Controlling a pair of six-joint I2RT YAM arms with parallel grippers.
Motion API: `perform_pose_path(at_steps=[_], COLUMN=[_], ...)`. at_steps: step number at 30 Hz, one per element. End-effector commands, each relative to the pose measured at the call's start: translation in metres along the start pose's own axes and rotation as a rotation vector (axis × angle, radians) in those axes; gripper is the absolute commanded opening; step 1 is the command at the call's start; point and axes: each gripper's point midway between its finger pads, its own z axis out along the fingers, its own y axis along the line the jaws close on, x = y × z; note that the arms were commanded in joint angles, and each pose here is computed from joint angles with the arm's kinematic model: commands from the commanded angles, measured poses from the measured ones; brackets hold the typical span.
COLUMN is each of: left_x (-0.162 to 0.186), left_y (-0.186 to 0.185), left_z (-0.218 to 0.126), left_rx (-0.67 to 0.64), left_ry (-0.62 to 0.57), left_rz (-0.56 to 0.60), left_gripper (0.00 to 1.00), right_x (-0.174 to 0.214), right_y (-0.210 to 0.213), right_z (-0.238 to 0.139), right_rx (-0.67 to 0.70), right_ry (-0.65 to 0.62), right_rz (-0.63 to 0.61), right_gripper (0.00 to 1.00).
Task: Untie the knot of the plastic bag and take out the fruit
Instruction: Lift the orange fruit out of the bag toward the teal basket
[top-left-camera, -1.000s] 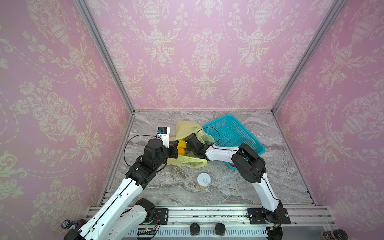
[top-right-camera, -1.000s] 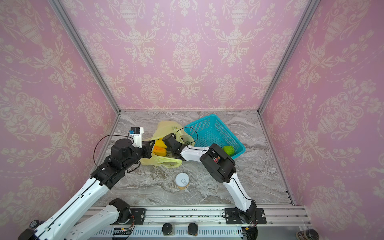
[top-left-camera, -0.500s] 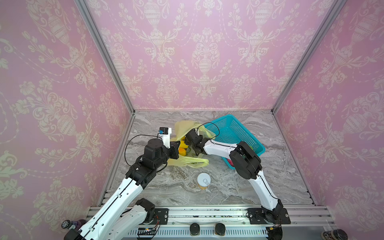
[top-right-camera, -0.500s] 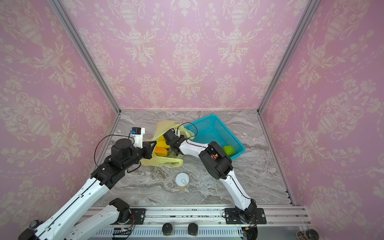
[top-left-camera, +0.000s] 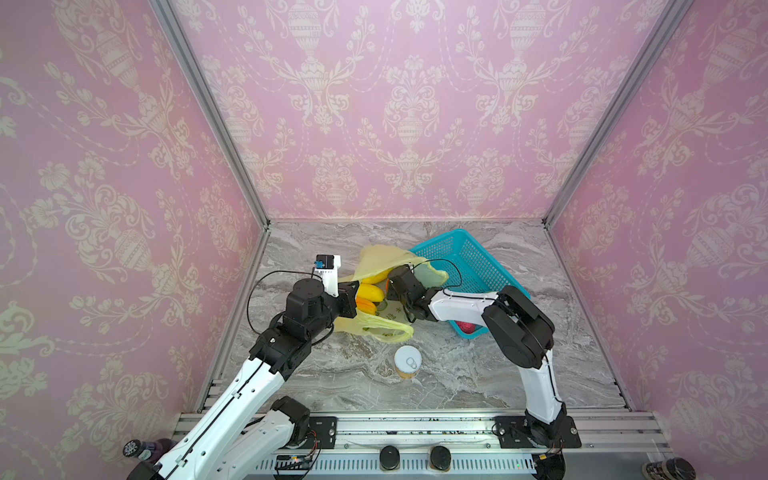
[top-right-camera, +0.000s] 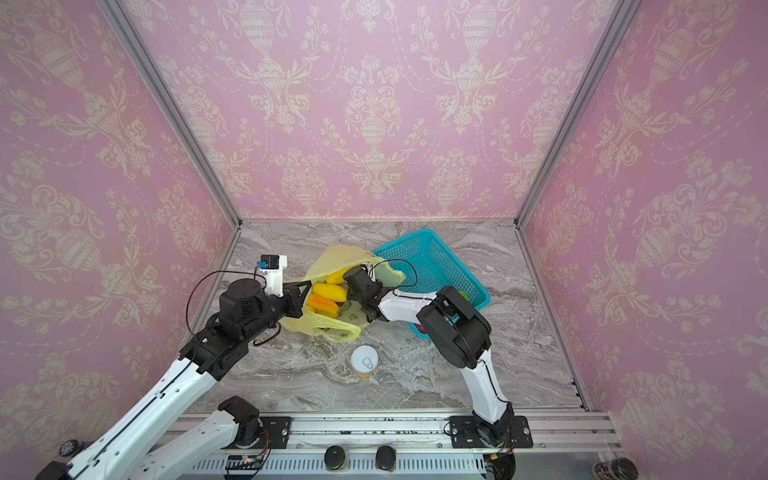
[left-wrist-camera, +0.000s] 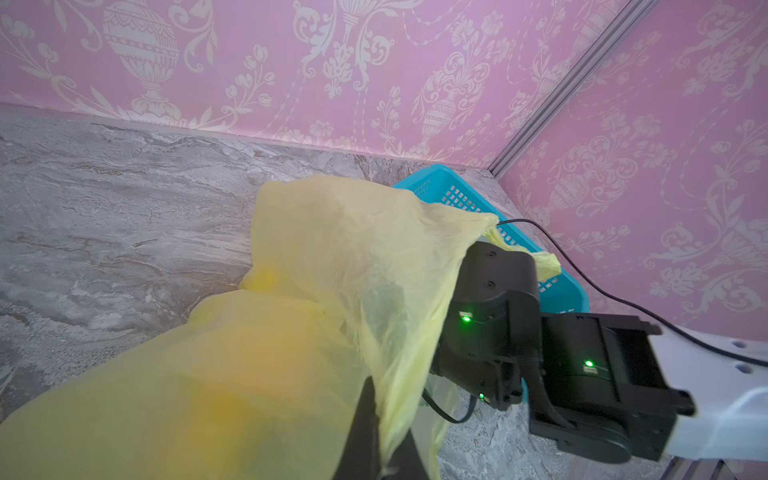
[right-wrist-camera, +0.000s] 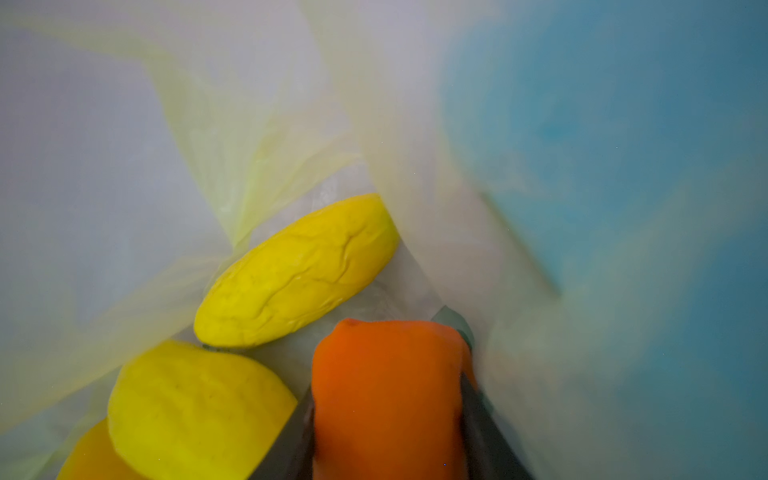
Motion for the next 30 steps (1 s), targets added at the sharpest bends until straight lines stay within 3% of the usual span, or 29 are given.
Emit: perform_pose_path(at_steps=[1, 5, 12, 19, 24, 25, 30], left_x=[0.015, 0.015, 0.012, 0.016, 0.022, 0.008, 0.011], left_y=[0.022, 0.028, 0.033, 0.042, 0.048, 0.044, 0.054], left_z=[0.007, 0.007, 0.008, 0.015, 0.018, 0.016, 0.015], left_rx=[-0.085, -0.121, -0.152, -0.198, -0.228, -0.228, -0.286], left_ry=[0.018, 0.009, 0.008, 0.023, 0.046, 0.022, 0.037], left_rz=[-0.023, -0.020, -0.017, -0.013, 0.001, 0.006, 0.032], left_gripper=[0.00, 0.00, 0.00, 0.00, 0.00, 0.00, 0.00], right_x=[-0.024, -0.024, -0.020, -0.013, -0.029, -0.032, -0.049], right_y=[0.013, 0.023, 0.044, 0.082, 0.061, 0.053, 0.008], right_z=[-0.036, -0.065, -0.111, -0.181, -0.233, -0.244, -0.291], right_rx=[-0.138, -0.203, -0.340, -0.517, -0.551, -0.546, -0.509], right_ry=[-0.093, -0.091, -0.110, -0.180, -0.264, -0.281, -0.391], right_rz=[0.008, -0.034, -0.129, -0.307, -0.331, -0.332, -0.312], right_gripper=[0.22, 0.17, 0.17, 0.17, 0.18, 0.18, 0.18])
